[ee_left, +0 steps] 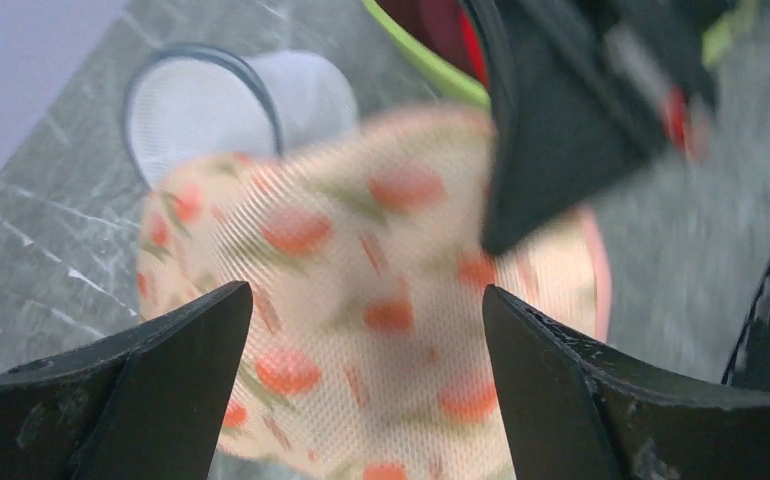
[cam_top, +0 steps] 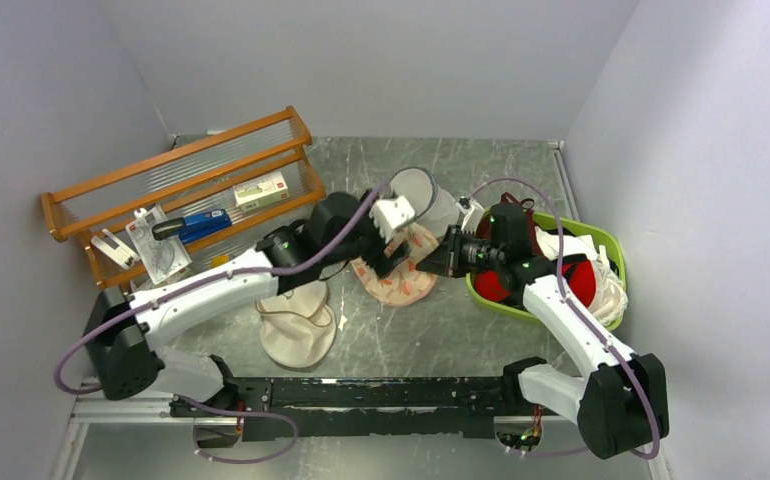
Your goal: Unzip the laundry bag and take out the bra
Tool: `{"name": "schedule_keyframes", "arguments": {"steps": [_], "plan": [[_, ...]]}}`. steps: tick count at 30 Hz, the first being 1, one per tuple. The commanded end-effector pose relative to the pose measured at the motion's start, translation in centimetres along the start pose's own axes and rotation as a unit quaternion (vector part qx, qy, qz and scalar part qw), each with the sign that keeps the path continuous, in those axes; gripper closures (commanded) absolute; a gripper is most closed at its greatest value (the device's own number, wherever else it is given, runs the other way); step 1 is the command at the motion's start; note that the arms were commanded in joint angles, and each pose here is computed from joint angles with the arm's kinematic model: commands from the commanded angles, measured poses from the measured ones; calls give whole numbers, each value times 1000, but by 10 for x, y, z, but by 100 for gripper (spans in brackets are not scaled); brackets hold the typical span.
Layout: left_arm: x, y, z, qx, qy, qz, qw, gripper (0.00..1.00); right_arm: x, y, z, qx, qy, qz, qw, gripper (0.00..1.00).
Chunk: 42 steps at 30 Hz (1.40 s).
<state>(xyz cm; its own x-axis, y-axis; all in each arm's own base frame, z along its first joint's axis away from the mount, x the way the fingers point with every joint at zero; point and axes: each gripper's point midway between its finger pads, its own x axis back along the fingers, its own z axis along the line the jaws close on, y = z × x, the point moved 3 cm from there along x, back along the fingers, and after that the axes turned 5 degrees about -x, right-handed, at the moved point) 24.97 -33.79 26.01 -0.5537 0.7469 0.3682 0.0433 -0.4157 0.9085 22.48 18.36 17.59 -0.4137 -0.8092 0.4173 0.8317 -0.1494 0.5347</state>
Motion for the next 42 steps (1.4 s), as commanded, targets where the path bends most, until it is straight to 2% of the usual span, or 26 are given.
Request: {"name": "schedule_keyframes", "arguments": {"steps": [1,6,9,11,16,22,24,28,30,36,42], "plan": [[24,-21,-33,-207,-122,-87,967,4,22,-3,14,-6,47,43,998,100],[55,-50,-33,-326,-93,-119,933,7,24,-8,6,-26,34,55,998,100],[57,-67,-35,-366,-90,-104,920,10,23,-13,5,-38,46,63,996,100],[51,-76,-43,-390,-101,-91,911,16,22,-14,6,-44,54,65,995,100],[43,-92,-62,-429,-115,-68,893,21,20,-13,5,-44,57,73,995,99],[42,-98,-81,-438,-147,-62,885,31,17,-12,4,-47,62,76,994,99],[40,-102,-81,-439,-154,-48,884,29,17,-11,2,-43,54,74,995,99],[41,-107,-86,-429,-175,-33,886,18,15,-10,-1,-42,47,70,996,99],[41,-109,-86,-429,-177,-29,885,19,15,-10,-1,-44,52,72,995,99],[38,-106,-75,-438,-136,-29,888,44,14,-7,1,-43,54,70,995,98],[30,-96,-67,-413,-140,-26,899,75,15,-3,3,-34,53,52,997,87]]}}
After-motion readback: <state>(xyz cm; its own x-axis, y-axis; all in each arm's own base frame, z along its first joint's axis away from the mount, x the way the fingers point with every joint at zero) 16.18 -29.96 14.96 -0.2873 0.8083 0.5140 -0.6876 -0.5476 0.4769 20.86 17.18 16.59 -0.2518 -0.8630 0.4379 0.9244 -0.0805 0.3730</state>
